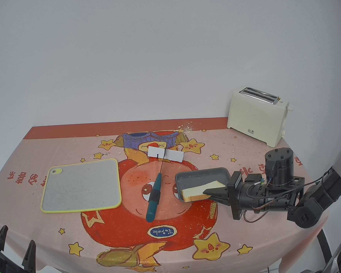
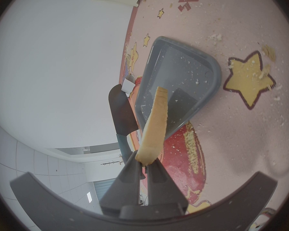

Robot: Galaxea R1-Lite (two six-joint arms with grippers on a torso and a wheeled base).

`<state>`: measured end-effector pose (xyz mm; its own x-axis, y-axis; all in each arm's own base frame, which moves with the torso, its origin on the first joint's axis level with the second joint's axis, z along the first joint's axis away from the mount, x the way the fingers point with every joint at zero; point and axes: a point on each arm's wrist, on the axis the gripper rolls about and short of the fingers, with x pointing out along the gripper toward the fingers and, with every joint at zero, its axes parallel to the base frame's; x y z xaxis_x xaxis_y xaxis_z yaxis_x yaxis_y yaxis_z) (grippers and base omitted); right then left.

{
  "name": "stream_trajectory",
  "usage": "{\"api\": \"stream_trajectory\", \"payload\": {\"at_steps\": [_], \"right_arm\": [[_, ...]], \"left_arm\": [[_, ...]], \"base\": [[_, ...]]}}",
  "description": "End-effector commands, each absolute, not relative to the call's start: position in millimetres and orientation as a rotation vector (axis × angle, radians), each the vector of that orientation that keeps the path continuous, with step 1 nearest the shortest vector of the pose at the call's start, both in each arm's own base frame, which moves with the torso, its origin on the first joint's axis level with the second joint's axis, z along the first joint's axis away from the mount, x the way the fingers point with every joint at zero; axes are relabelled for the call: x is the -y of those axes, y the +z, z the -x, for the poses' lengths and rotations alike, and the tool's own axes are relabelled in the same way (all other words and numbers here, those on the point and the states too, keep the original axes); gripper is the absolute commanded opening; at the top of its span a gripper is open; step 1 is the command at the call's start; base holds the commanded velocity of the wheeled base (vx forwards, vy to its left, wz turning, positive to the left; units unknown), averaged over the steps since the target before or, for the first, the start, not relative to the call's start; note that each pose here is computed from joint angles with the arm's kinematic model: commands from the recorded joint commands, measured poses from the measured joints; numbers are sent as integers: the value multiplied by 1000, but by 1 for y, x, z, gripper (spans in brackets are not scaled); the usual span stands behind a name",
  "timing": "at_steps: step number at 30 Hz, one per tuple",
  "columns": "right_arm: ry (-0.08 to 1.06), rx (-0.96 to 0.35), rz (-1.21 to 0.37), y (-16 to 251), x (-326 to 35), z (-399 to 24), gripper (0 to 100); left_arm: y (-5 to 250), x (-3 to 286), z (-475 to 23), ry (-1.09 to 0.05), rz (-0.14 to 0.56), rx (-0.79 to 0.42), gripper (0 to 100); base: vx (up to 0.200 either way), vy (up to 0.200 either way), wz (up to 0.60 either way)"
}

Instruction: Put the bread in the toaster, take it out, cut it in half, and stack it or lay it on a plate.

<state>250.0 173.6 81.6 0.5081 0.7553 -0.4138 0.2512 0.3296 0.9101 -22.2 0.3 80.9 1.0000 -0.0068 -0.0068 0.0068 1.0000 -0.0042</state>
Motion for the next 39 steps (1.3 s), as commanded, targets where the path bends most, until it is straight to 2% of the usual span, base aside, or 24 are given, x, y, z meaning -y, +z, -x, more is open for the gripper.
{"api": "stream_trajectory", "payload": {"at_steps": [1,7,9,10,12,13,14,15,16,27,32,39], "right_arm": [[528,-918,-1178,125,-163,-235,0],[577,-832,-1043,167,-149,-219,0],[559,-789,-965,178,-145,-214,0],[528,-747,-864,181,-142,-212,0],[512,-730,-813,179,-141,-212,0],[462,-669,-677,176,-136,-215,0],[462,-669,-677,176,-136,-215,0],[414,-613,-550,172,-131,-217,0],[402,-599,-500,170,-127,-218,0],[352,-574,-29,141,-81,-214,0],[340,-527,-4,150,-75,-213,0],[206,-421,-54,170,-35,-225,0]], "left_arm": [[76,0,21,-5,4,-26,100],[76,0,21,-5,4,-26,100],[76,0,21,-5,4,-26,100],[76,0,21,-5,6,-26,100],[76,0,21,-5,6,-26,100],[76,0,21,-6,4,-26,100],[76,0,21,-6,4,-26,100],[76,0,21,-6,4,-26,100],[76,0,21,-5,4,-26,100],[76,0,21,-6,4,-26,100],[76,0,21,-5,4,-26,100],[76,0,21,-5,6,-26,100]], "base": [[0,0,0],[0,0,0],[0,0,0],[0,0,0],[0,0,0],[0,0,0],[0,0,0],[0,0,0],[0,0,0],[0,0,0],[0,0,0],[0,0,0]]}}
